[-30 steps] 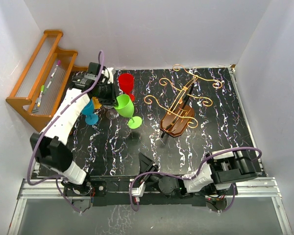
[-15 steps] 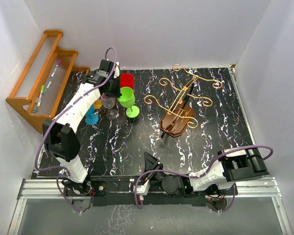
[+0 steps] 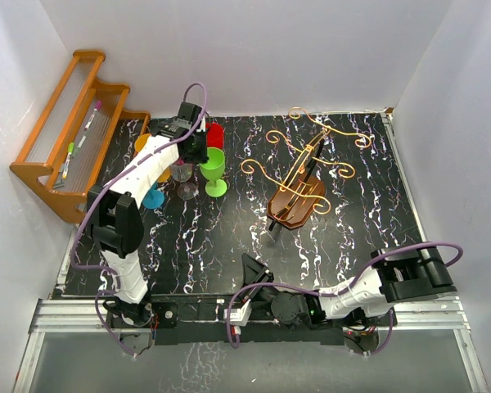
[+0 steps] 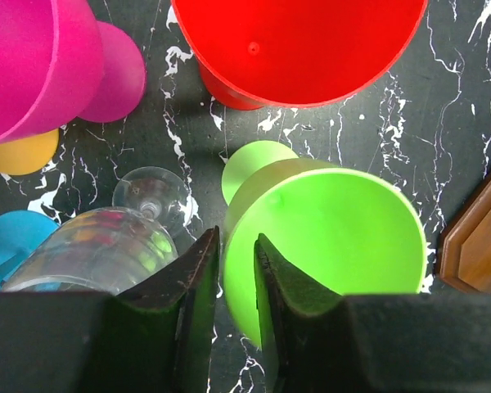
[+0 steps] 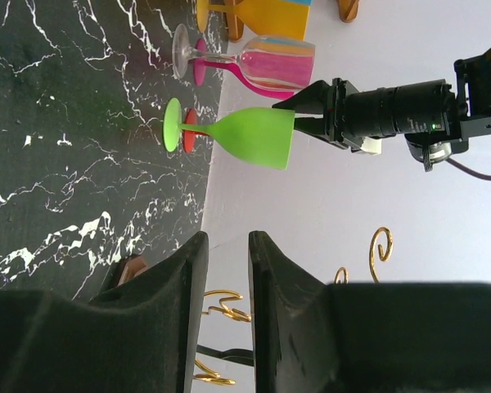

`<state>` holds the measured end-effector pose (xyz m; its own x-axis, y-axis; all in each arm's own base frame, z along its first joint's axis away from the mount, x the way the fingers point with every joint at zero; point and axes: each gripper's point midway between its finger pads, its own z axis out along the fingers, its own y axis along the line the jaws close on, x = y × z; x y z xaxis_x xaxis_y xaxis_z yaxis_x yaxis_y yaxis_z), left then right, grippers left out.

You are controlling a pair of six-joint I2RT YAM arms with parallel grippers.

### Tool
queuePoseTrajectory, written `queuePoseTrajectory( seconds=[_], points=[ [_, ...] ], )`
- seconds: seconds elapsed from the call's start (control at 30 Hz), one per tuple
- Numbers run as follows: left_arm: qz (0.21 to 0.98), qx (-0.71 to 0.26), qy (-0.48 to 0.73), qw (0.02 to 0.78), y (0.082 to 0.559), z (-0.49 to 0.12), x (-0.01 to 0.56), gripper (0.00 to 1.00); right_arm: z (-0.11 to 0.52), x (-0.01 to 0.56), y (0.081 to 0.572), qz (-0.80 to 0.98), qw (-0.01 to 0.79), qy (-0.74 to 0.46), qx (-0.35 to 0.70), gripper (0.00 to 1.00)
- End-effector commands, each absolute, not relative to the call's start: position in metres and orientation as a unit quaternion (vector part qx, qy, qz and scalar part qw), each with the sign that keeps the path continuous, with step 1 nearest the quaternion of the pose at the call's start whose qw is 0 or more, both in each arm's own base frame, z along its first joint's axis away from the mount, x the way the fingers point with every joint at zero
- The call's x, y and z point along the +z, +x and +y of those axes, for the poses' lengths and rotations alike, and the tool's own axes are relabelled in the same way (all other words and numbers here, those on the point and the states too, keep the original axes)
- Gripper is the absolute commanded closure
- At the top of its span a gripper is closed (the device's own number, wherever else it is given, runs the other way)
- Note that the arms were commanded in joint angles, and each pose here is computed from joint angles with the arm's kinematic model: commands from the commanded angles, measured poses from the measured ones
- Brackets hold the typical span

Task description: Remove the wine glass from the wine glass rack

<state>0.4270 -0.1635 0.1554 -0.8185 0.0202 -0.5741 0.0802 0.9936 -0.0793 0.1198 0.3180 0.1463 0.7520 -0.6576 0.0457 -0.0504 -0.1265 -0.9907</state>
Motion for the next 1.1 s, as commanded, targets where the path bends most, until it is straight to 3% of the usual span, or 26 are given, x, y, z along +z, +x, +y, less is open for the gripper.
queuePoseTrajectory(
  seconds=[0.0,0.23,0.47,0.67,0.83,1.07],
  points=[
    [0.940,-0.046,0.020,0.339,0.433,-0.161,0.190,0.76,0.317,0.159,0.118,0.269,0.636,-0.687,-0.227,0.71],
    [0.923,-0.058,0.010,0.380,0.428,-0.157,0.239,0.59,0.318,0.157,0.117,0.272,0.636,-0.688,-0.222,0.71],
    [0.884,-0.097,0.007,0.457,0.411,-0.154,0.316,0.55,0.323,0.165,0.118,0.280,0.647,-0.676,-0.216,0.70],
    [0.808,-0.136,-0.008,0.573,0.384,-0.139,0.381,0.50,0.361,0.253,0.136,0.312,0.722,-0.595,-0.164,0.69],
    [0.775,-0.085,-0.045,0.624,0.370,-0.104,0.397,0.51,0.369,0.351,0.194,0.362,0.783,-0.480,-0.158,0.69],
    [0.778,-0.024,-0.065,0.624,0.374,-0.083,0.386,0.51,0.292,0.446,0.362,0.551,0.780,-0.270,-0.119,0.68]
  ],
)
